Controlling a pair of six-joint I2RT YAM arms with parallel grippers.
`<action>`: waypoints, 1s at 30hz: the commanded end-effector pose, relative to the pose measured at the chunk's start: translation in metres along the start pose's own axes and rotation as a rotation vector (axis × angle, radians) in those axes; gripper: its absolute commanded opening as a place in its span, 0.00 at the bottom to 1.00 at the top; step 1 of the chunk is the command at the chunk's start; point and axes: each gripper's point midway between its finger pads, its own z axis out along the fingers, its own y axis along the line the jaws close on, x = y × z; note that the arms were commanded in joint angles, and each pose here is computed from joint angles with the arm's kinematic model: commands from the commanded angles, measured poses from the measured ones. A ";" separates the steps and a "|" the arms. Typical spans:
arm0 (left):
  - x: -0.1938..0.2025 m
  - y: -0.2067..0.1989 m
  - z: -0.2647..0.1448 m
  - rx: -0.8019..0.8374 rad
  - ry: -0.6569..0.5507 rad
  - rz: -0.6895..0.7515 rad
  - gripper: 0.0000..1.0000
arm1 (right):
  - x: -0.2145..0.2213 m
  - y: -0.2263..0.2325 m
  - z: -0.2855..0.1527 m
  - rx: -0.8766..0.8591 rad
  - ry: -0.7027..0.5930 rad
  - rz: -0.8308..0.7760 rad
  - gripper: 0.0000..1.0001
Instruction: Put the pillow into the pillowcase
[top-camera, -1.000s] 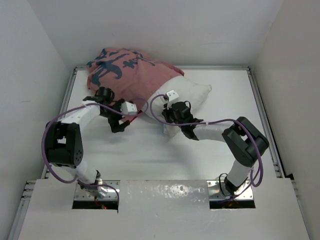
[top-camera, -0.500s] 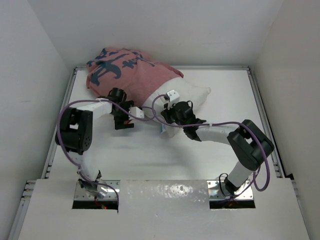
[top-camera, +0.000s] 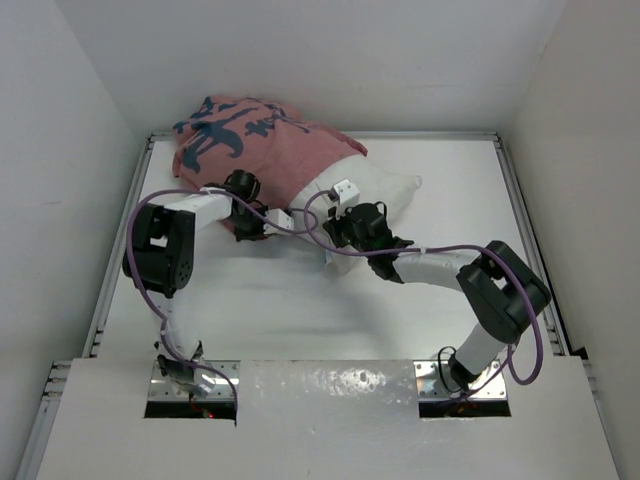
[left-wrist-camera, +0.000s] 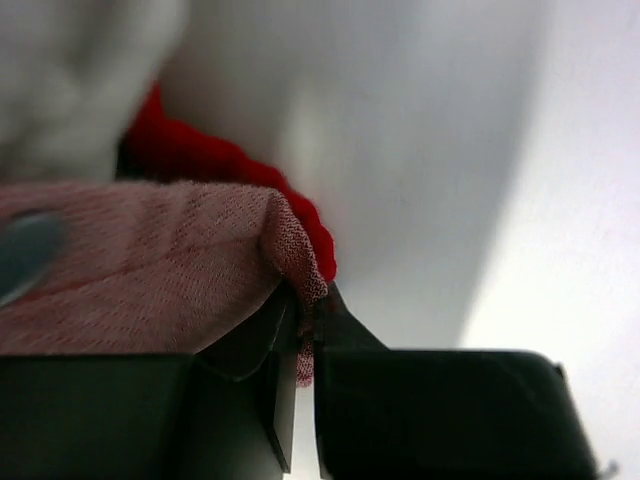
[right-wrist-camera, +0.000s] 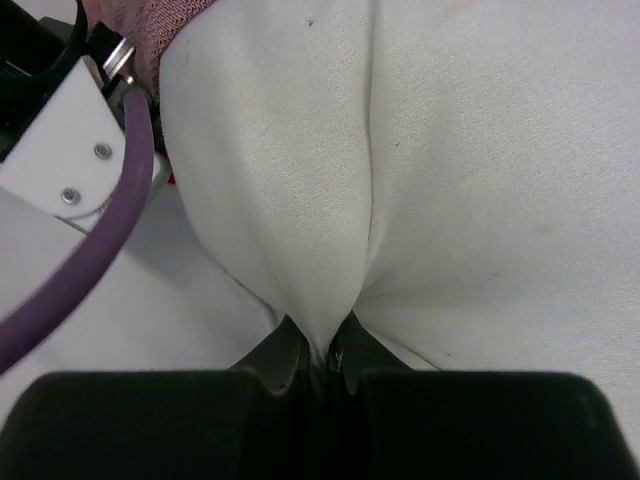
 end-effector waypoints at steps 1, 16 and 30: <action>-0.020 -0.025 0.003 0.106 -0.142 -0.132 0.00 | -0.034 0.013 -0.003 -0.045 -0.079 -0.016 0.00; 0.083 -0.009 -0.134 -0.085 -0.254 -0.418 0.00 | -0.094 0.251 -0.056 -0.738 -0.167 -0.123 0.52; 0.133 -0.011 -0.127 -0.191 -0.171 -0.478 0.00 | -0.160 0.054 -0.038 -0.181 0.022 0.230 0.12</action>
